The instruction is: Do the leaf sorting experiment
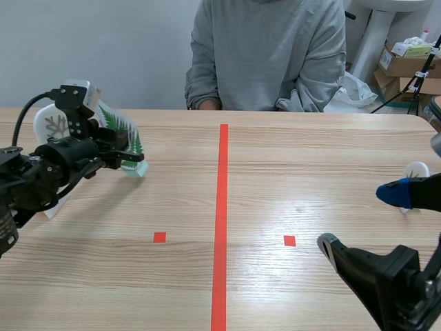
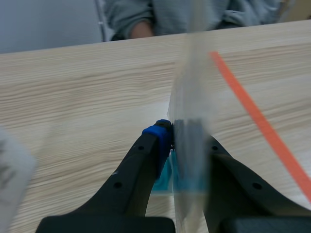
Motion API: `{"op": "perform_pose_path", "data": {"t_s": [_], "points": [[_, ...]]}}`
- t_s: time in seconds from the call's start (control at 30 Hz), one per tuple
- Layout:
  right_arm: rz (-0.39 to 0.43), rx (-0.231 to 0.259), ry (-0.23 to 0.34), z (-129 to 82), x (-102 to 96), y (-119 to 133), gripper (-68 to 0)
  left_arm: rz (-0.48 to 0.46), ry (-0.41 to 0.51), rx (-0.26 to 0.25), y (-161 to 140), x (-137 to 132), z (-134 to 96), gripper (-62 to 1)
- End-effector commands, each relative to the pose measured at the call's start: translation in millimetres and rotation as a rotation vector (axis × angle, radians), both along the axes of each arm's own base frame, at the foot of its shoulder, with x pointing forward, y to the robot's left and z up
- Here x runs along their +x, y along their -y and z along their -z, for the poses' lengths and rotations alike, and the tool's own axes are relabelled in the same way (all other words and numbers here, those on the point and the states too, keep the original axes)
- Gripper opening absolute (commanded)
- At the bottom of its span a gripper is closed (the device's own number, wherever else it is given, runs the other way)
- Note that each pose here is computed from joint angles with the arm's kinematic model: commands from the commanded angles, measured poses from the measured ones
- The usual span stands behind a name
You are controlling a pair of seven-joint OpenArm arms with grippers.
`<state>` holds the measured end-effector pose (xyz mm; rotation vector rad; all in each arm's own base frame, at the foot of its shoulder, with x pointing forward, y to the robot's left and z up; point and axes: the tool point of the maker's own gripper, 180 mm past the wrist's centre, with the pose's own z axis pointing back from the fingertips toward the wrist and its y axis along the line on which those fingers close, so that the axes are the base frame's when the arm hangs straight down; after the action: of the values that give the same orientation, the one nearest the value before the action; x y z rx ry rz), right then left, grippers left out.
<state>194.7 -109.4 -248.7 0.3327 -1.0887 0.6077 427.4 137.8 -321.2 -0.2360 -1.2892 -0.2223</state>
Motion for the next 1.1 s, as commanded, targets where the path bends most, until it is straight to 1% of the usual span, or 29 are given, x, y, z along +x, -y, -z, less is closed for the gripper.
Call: {"op": "perform_pose_path", "data": {"t_s": [0.0, 0.1, 0.27, 0.37, 0.47, 0.57, 0.7, 0.87, 0.93, 0.97, 1.07], "points": [[-0.004, 0.011, 0.025, -5.8, 4.1, 0.0, -9.1, -0.028, 0.062, 0.007, -9.6, 13.7, -22.0, -56.9], [-0.004, 0.011, 0.025, -5.8, 4.1, 0.0, -9.1, -0.065, 0.048, 0.039, -22.8, 18.9, -18.3, -56.9], [-0.004, 0.01, 0.024, -5.7, 4.1, 0.0, -9.1, -0.14, 0.039, 0.063, -42.0, 27.7, -14.4, -56.9], [-0.004, 0.01, 0.024, -5.7, 4.1, 0.0, -9.1, -0.165, 0.035, 0.099, -50.1, 31.0, -11.6, -56.9], [-0.004, 0.01, 0.024, -5.7, 4.1, 0.0, -9.1, -0.201, 0.029, 0.112, -58.9, 32.9, -9.1, -56.9], [-0.004, 0.01, 0.024, -5.7, 4.1, 0.0, -9.1, -0.219, 0.026, 0.143, -63.8, 32.6, -6.4, -56.9], [-0.004, 0.01, 0.024, -5.7, 4.1, 0.0, -9.1, -0.236, 0.02, 0.163, -67.8, 32.3, -4.9, -56.9], [-0.004, 0.01, 0.024, -5.7, 4.1, 0.0, -9.1, -0.235, 0.019, 0.165, -67.6, 32.1, -4.4, -56.6], [-0.004, 0.01, 0.024, -5.7, 4.1, 0.0, -9.1, -0.235, 0.017, 0.165, -67.6, 31.6, -3.7, -53.9], [-0.004, 0.01, 0.024, -5.7, 4.1, 0.0, -9.1, -0.235, 0.016, 0.165, -67.6, 31.5, -3.6, -50.9], [-0.004, 0.01, 0.024, -5.7, 4.1, 0.0, -9.1, -0.235, 0.017, 0.165, -67.6, 31.5, -3.6, -38.8]]}}
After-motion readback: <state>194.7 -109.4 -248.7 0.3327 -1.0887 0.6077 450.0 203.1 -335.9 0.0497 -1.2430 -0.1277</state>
